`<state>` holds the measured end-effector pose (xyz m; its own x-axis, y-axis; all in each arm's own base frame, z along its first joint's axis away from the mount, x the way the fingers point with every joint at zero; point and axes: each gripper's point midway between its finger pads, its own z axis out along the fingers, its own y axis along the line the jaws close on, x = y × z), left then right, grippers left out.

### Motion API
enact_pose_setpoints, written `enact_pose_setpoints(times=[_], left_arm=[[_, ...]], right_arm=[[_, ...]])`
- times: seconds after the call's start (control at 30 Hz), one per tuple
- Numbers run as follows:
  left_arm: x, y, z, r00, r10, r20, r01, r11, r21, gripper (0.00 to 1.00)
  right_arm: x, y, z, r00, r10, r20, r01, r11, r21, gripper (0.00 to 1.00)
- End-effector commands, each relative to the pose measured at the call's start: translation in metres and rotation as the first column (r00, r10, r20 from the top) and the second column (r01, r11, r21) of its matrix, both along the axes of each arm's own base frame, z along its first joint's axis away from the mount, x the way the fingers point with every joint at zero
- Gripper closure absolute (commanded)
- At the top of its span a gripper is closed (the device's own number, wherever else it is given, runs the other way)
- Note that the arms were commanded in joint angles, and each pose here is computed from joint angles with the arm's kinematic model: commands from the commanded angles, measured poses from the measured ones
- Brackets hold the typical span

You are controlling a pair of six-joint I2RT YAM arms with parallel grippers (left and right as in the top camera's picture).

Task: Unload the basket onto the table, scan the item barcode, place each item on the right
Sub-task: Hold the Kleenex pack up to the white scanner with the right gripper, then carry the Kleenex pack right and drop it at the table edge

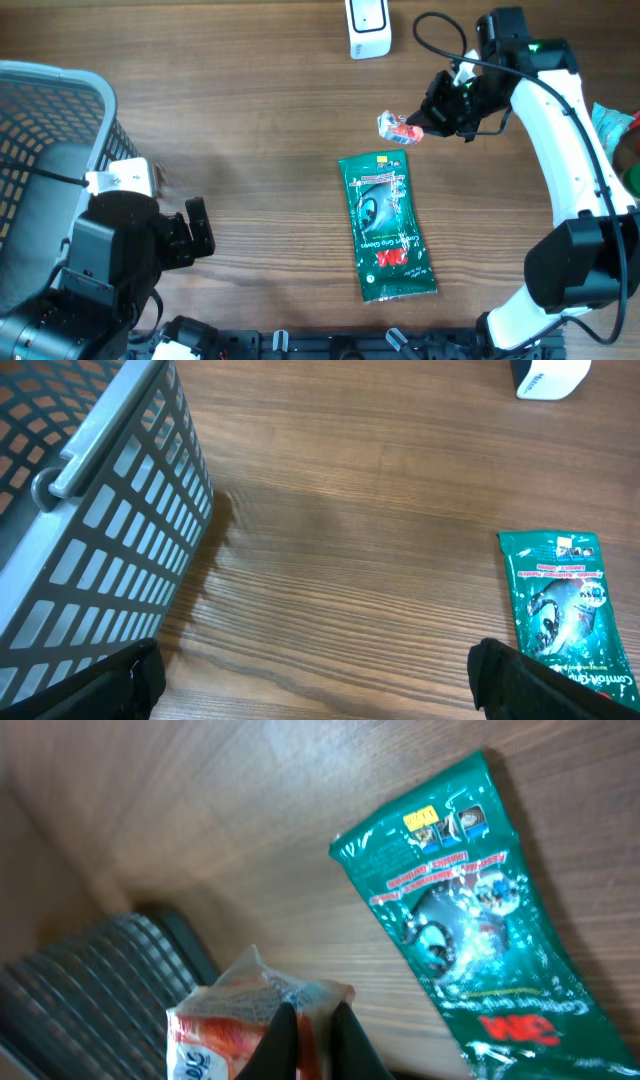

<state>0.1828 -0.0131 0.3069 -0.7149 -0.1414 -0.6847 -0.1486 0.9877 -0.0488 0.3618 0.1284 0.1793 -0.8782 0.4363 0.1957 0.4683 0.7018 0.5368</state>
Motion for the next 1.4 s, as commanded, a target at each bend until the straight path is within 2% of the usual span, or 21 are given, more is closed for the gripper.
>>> enact_pose_setpoints(times=[0.0,0.07,0.17,0.23,0.27,0.37,0.43,0.5,0.6,0.67,0.73,0.83,0.9,1.0,1.03,1.1,1.17,1.23,1.27,1.3,1.37], left_arm=[[0.000,0.000,0.000,1.000,0.008,0.001,-0.008,1.000,-0.010,0.00],[0.000,0.000,0.000,1.000,0.008,0.001,-0.008,1.000,-0.011,0.00],[0.000,0.000,0.000,1.000,0.008,0.001,-0.008,1.000,-0.010,0.00],[0.000,0.000,0.000,1.000,0.008,0.001,-0.008,1.000,-0.010,0.00],[0.000,0.000,0.000,1.000,0.008,0.001,-0.008,1.000,-0.010,0.00],[0.000,0.000,0.000,1.000,0.008,0.001,-0.008,1.000,-0.010,0.00],[0.000,0.000,0.000,1.000,0.008,0.001,-0.008,1.000,-0.010,0.00],[0.000,0.000,0.000,1.000,0.008,0.001,-0.008,1.000,-0.011,0.00],[0.000,0.000,0.000,1.000,0.008,0.001,-0.008,1.000,-0.010,0.00],[0.000,0.000,0.000,1.000,0.008,0.001,-0.008,1.000,-0.010,0.00],[0.000,0.000,0.000,1.000,0.008,0.001,-0.008,1.000,-0.010,0.00],[0.000,0.000,0.000,1.000,0.008,0.001,-0.008,1.000,-0.010,0.00],[0.000,0.000,0.000,1.000,0.008,0.001,-0.008,1.000,-0.010,0.00],[0.000,0.000,0.000,1.000,0.008,0.001,-0.008,1.000,-0.010,0.00],[0.000,0.000,0.000,1.000,0.008,0.001,-0.008,1.000,-0.010,0.00],[0.000,0.000,0.000,1.000,0.008,0.001,-0.008,1.000,-0.010,0.00],[0.000,0.000,0.000,1.000,0.008,0.001,-0.008,1.000,-0.010,0.00],[0.000,0.000,0.000,1.000,0.008,0.001,-0.008,1.000,-0.010,0.00],[0.000,0.000,0.000,1.000,0.008,0.001,-0.008,1.000,-0.010,0.00],[0.000,0.000,0.000,1.000,0.008,0.001,-0.008,1.000,-0.010,0.00],[0.000,0.000,0.000,1.000,0.008,0.001,-0.008,1.000,-0.010,0.00]], right_arm=[[0.039,-0.012,0.002,0.985,-0.089,0.147,0.104,0.989,-0.103,0.95],[0.091,-0.020,0.016,0.911,-0.038,0.410,0.134,0.969,-0.208,0.96],[0.156,-0.025,0.046,0.728,-0.056,0.683,0.298,0.923,-0.242,0.95],[0.182,-0.031,0.051,0.642,-0.065,0.764,0.393,0.884,-0.254,0.95],[0.200,-0.030,0.047,0.591,-0.024,0.806,0.414,0.867,-0.277,0.95],[0.233,-0.019,0.034,0.501,0.045,0.864,0.404,0.871,-0.279,0.95],[0.262,-0.012,0.017,0.400,0.089,0.912,0.413,0.871,-0.266,0.95],[0.278,-0.007,0.002,0.330,0.107,0.938,0.417,0.875,-0.247,0.95],[0.295,0.004,0.000,0.164,0.158,0.974,0.406,0.889,-0.212,0.95],[0.300,0.006,-0.003,0.087,0.144,0.986,0.417,0.893,-0.168,0.95],[0.300,0.014,-0.015,0.065,0.141,0.988,0.402,0.902,-0.155,0.96],[0.298,0.031,-0.028,0.070,0.163,0.984,0.365,0.914,-0.177,0.95],[0.295,0.043,-0.023,0.026,0.250,0.968,0.344,0.907,-0.243,0.95],[0.292,0.042,0.010,-0.039,0.378,0.925,0.378,0.863,-0.337,0.96],[0.291,0.031,0.024,-0.008,0.404,0.915,0.419,0.832,-0.364,0.96],[0.289,-0.002,0.040,0.101,0.411,0.906,0.503,0.765,-0.403,0.96],[0.279,-0.053,0.050,0.258,0.405,0.877,0.602,0.642,-0.474,0.96],[0.261,-0.118,0.051,0.430,0.371,0.823,0.673,0.476,-0.566,0.96],[0.254,-0.141,0.048,0.484,0.354,0.800,0.680,0.423,-0.599,0.96],[0.242,-0.180,0.037,0.576,0.323,0.751,0.660,0.358,-0.660,0.96],[0.229,-0.214,0.016,0.666,0.289,0.687,0.606,0.328,-0.725,0.96]])
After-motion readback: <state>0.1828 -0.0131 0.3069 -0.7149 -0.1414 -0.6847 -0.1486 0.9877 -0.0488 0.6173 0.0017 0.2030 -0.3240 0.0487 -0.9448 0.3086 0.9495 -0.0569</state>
